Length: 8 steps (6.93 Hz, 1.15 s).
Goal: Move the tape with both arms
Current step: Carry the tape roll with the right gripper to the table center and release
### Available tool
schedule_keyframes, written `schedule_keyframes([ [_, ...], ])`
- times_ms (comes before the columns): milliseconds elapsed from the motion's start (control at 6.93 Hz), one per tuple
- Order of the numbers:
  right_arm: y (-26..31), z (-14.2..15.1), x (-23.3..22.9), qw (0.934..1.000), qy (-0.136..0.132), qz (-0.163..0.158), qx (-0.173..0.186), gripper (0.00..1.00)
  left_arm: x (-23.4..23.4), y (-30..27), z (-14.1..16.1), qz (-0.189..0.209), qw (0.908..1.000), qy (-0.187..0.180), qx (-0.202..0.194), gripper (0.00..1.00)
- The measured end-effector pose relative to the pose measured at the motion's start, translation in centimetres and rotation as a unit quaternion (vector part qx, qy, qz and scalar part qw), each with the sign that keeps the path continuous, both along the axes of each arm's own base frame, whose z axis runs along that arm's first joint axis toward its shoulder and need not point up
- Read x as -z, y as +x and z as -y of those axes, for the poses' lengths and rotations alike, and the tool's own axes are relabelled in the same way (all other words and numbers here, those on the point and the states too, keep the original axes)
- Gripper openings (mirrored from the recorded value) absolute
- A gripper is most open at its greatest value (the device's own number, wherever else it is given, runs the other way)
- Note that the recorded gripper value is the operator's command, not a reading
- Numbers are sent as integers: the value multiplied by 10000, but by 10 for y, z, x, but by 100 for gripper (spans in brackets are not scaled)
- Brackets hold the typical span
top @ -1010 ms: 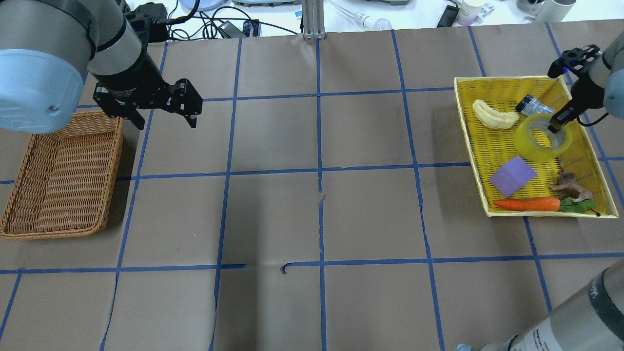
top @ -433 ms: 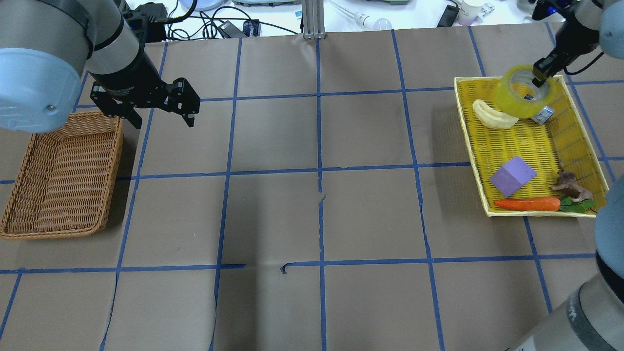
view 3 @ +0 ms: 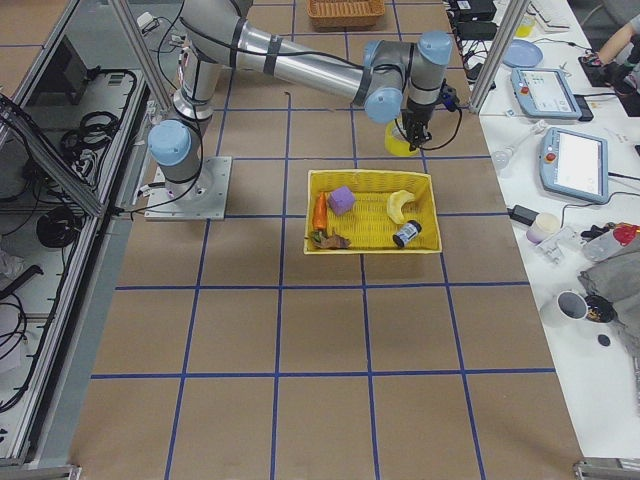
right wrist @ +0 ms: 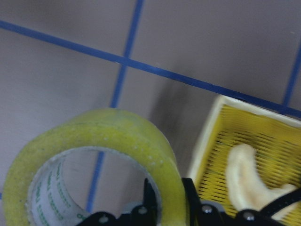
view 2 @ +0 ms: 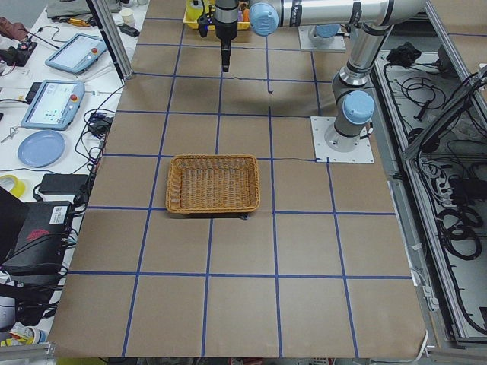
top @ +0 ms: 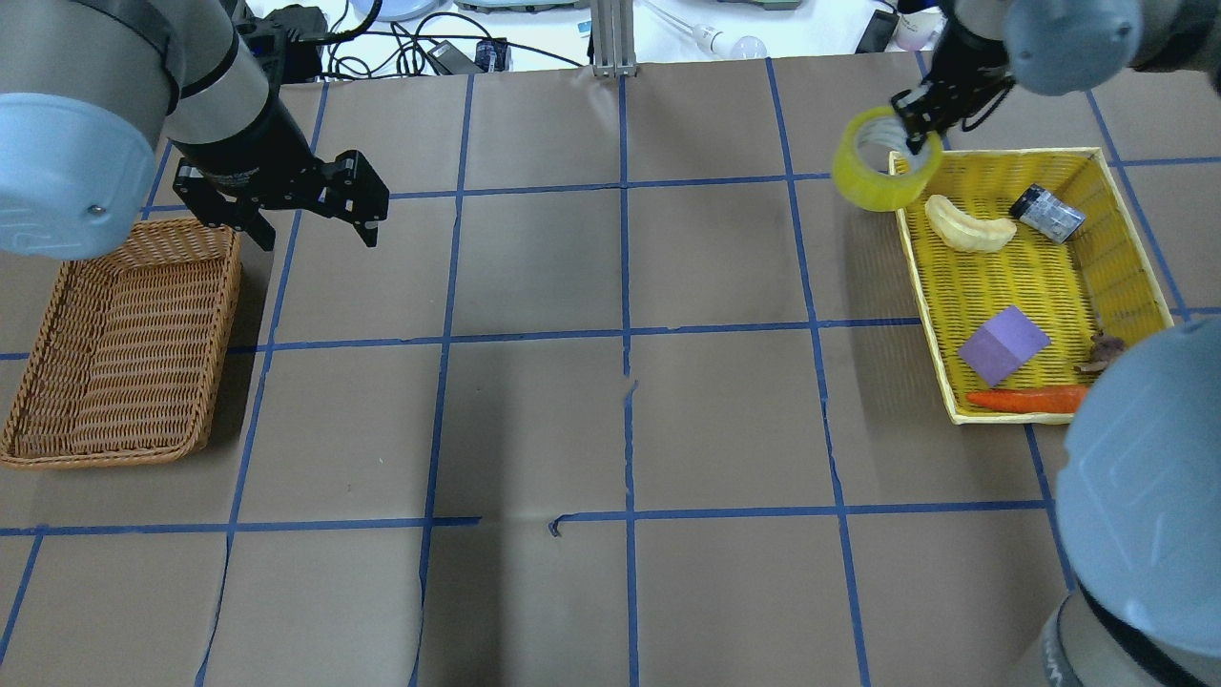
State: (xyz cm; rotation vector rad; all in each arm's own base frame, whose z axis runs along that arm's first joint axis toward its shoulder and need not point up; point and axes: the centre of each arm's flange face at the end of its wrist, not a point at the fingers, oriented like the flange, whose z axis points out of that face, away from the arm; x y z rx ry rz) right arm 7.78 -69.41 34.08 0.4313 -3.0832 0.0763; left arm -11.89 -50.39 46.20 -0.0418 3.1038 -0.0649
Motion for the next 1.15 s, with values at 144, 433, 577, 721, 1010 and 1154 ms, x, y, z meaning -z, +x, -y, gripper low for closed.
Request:
schedule_keyframes([
  [144, 68, 7, 14, 9993, 5, 39, 374, 0, 1, 2, 1, -10, 10000, 6, -26, 100],
  [433, 167, 26, 42, 9956, -49, 140, 926, 0, 1, 5, 1, -19, 10000, 14, -58, 100],
  [577, 194, 35, 58, 9939, -52, 178, 1083, 0, 1, 5, 1, -18, 10000, 17, -65, 100],
  [721, 214, 42, 74, 9928, -61, 208, 1177, 0, 1, 5, 1, -15, 10000, 20, -75, 100],
  [1010, 242, 42, 109, 9929, 13, 219, 1165, 18, 1, 6, 1, -14, 10000, 22, -85, 100],
  [1154, 251, 40, 117, 9933, 57, 235, 1131, 69, 1, 5, 1, -22, 9999, 20, -108, 100],
])
